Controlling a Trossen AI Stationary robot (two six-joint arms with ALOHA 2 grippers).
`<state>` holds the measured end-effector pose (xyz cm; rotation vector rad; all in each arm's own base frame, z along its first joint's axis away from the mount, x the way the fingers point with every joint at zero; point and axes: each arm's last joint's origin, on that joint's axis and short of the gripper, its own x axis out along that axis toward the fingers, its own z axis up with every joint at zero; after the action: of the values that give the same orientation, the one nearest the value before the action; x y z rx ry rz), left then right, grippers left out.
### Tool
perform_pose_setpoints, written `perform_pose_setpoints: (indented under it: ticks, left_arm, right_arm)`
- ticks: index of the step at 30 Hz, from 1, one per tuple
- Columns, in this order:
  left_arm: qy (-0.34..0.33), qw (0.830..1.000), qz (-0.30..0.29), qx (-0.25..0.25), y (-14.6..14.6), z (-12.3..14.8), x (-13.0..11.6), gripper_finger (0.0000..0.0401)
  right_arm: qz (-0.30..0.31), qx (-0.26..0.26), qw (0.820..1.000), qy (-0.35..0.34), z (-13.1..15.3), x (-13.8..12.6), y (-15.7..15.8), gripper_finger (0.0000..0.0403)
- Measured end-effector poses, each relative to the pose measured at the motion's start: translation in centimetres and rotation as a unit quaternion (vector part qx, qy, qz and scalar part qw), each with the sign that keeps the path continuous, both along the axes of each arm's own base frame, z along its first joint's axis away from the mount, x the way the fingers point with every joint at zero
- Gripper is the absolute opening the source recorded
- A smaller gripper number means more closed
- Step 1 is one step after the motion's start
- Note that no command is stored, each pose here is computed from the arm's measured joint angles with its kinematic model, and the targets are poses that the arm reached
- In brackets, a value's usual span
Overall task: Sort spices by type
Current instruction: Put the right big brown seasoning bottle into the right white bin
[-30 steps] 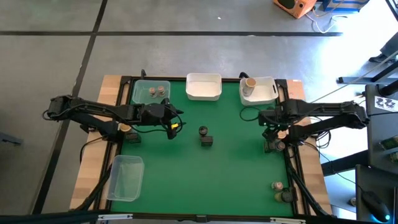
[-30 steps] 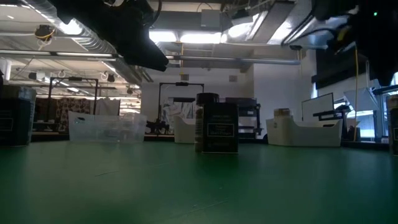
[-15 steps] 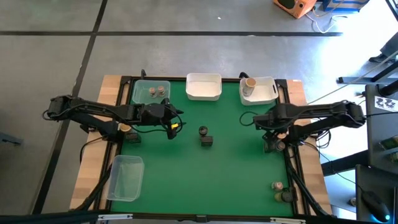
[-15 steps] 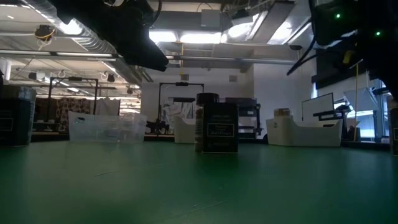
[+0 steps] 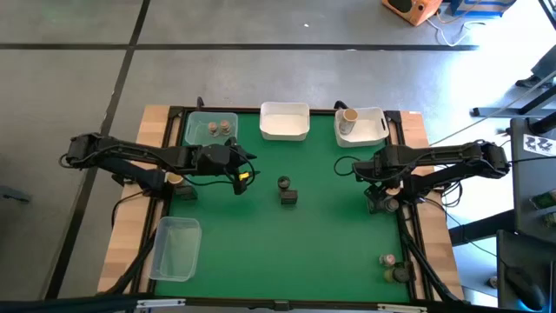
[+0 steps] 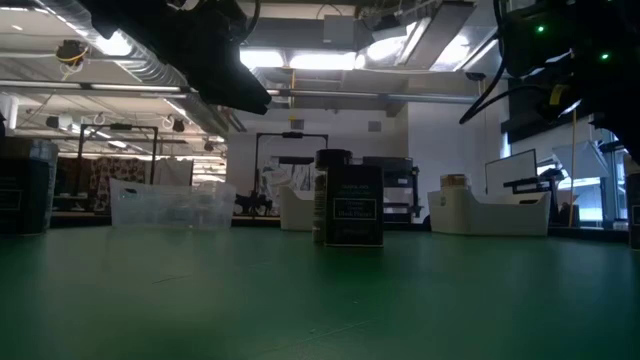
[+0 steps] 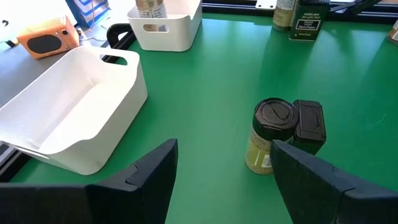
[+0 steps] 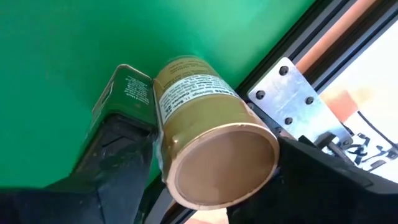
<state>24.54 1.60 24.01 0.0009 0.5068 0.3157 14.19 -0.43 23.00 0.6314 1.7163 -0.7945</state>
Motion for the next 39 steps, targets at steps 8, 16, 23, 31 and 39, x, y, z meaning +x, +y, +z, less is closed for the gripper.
perform_pose_setpoints:
  ticks: [8, 16, 23, 31, 39]
  left_arm:
    - [0.002, 1.000, -0.002, 0.004, 0.0, 0.0, 0.0, 0.0239]
    - [0.003, 1.000, -0.003, 0.005, 0.0, 0.0, 0.0, 0.0239]
    - [0.003, 1.000, -0.003, 0.005, 0.0, 0.0, 0.0, 0.0239]
    - [0.003, 1.000, -0.003, 0.005, 0.0, 0.0, 0.0, 0.0239]
    - [0.002, 1.000, -0.003, 0.006, 0.0, 0.0, 0.0, 0.0239]
  right_arm:
    - [-0.023, -0.006, 1.000, 0.007, -0.2, -0.2, 0.0, 0.0289]
    - [-0.037, -0.018, 0.999, 0.006, -0.2, -0.2, 0.0, 0.0289]
    - [-0.016, -0.052, 0.998, -0.021, 0.5, 0.5, -0.3, 0.0281]
    - [0.005, -0.095, 0.994, -0.051, 2.2, 1.1, -0.6, 0.0282]
    - [0.025, -0.144, 0.986, -0.081, 3.9, 1.7, -0.9, 0.0276]
